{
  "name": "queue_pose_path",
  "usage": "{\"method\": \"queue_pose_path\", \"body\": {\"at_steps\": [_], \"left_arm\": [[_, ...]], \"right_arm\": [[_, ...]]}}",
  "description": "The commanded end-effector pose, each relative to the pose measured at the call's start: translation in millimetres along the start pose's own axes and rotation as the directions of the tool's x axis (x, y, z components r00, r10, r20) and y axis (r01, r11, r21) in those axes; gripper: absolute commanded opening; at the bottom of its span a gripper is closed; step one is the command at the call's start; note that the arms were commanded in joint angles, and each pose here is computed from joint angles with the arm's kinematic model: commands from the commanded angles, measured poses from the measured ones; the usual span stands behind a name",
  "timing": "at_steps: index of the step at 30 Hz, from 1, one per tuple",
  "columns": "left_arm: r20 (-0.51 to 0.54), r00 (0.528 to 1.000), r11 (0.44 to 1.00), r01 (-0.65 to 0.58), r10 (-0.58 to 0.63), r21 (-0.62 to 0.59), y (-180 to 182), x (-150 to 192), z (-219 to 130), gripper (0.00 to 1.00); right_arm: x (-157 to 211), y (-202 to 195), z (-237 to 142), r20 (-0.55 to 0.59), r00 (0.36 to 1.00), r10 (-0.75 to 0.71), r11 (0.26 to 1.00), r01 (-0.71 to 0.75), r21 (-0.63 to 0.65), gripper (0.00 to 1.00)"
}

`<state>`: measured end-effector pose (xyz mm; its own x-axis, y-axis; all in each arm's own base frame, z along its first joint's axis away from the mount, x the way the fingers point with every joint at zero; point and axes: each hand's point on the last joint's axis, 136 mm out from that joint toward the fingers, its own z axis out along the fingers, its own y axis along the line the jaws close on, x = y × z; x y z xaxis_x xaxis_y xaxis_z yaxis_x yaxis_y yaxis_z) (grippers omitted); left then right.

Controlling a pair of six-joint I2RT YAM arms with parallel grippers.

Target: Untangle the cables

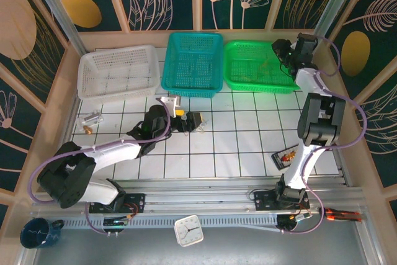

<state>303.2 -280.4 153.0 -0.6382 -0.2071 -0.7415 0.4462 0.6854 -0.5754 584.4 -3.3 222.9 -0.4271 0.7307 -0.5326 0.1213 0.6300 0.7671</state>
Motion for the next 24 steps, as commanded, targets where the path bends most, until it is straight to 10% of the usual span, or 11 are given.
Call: {"method": "queue_pose_path", "body": {"at_steps": [1,13,24], "left_arm": [[0.018,1.0,1.0,0.008,-0.008,0.0,-5.7,-10.2,2.0,0.99],[0.009,0.999,0.996,0.031,-0.031,-0.088,12.3,-3.7,-0.9,0.99],[0.05,0.996,0.988,0.073,-0.067,-0.133,19.6,-7.6,-15.7,0.99]], "right_arm": [[-23.5,39.9,-13.5,0.054,0.998,-0.041,0.992,0.047,-0.117,0.39],[31.6,77.7,-64.4,0.024,0.996,-0.085,0.968,0.088,-0.235,0.46],[163.0,90.9,-116.0,-0.12,0.969,-0.215,0.954,0.182,-0.239,0.52]]}}
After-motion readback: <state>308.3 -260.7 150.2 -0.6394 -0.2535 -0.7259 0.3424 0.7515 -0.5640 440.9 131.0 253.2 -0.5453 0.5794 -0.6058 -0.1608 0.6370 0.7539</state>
